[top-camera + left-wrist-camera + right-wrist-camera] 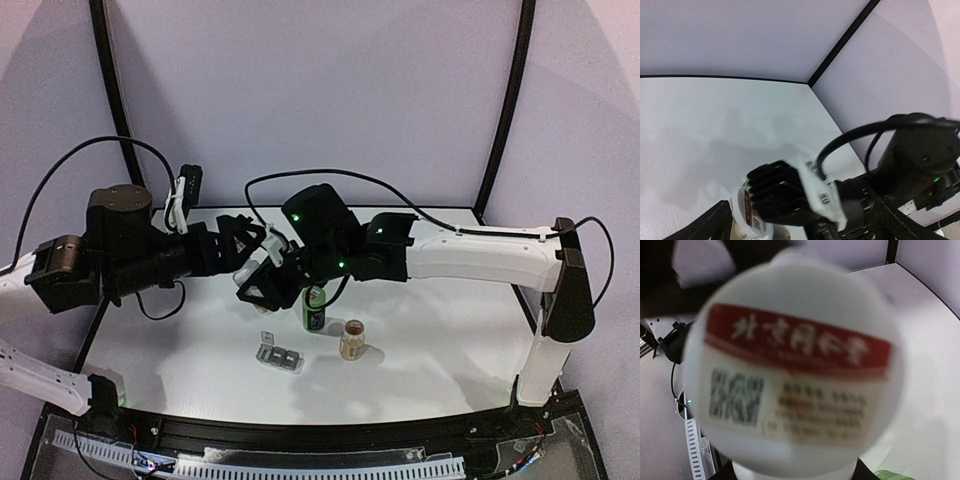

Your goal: Sort the pills into containers

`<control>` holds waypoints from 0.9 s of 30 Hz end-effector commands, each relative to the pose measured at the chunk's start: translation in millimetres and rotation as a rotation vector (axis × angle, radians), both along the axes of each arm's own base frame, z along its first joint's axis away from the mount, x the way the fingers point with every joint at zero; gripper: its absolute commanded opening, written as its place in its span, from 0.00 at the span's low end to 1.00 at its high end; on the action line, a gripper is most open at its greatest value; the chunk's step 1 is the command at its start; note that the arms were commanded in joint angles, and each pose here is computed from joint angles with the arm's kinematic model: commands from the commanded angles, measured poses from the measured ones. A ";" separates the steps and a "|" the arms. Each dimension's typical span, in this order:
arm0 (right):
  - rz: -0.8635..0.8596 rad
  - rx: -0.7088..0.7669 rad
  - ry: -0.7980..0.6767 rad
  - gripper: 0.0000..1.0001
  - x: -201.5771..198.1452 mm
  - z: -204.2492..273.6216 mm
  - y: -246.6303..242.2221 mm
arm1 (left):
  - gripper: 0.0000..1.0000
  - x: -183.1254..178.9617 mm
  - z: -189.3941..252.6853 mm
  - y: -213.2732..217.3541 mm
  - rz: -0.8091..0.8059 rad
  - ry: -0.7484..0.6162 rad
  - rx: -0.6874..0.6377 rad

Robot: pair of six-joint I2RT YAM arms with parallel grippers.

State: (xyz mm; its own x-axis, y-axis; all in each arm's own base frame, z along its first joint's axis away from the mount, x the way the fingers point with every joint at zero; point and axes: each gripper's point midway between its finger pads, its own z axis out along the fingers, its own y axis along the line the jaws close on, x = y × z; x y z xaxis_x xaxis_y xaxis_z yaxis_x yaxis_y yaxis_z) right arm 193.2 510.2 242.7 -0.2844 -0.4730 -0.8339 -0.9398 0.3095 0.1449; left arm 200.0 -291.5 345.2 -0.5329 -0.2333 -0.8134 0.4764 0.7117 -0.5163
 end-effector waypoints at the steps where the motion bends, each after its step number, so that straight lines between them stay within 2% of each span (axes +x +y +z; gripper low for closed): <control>1: 0.016 -0.021 0.026 0.05 -5.2 -17.4 6.3 | 0.99 -3.3 24.9 -10.3 -0.050 -0.051 -0.049; 8: 0.021 0.056 0.012 0.05 -5.2 -1.2 12.0 | 0.99 -8.4 17.2 -25.3 -0.121 -0.046 -0.017; 13: 0.016 0.070 0.002 0.04 -5.4 5.9 7.9 | 0.99 -6.0 19.4 -19.4 -0.093 -0.050 -0.020; 19: -0.015 -0.030 0.067 0.05 -11.6 -18.5 -16.6 | 0.99 6.7 8.4 20.9 0.081 -0.051 0.044; 23: -0.028 -0.034 0.086 0.05 -17.2 -16.5 -30.4 | 0.99 5.7 -11.0 52.0 0.164 -0.033 0.077; 26: 0.030 -0.040 0.132 0.05 -32.8 -12.4 -37.8 | 0.99 2.0 -36.9 73.4 0.184 -0.039 0.187; 27: 0.071 -0.044 0.155 0.06 -41.5 -12.4 -40.1 | 0.99 -1.8 -59.4 77.3 0.156 -0.038 0.267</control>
State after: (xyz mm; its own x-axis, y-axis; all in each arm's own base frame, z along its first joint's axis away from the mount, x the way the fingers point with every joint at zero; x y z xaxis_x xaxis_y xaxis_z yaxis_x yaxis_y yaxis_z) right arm 177.9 479.6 205.5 -0.3728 -0.5349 -0.7582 -0.9156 0.3449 0.2068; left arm 202.9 -244.9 344.6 -0.4601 -0.2668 -0.8468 0.4039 0.7865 -0.4672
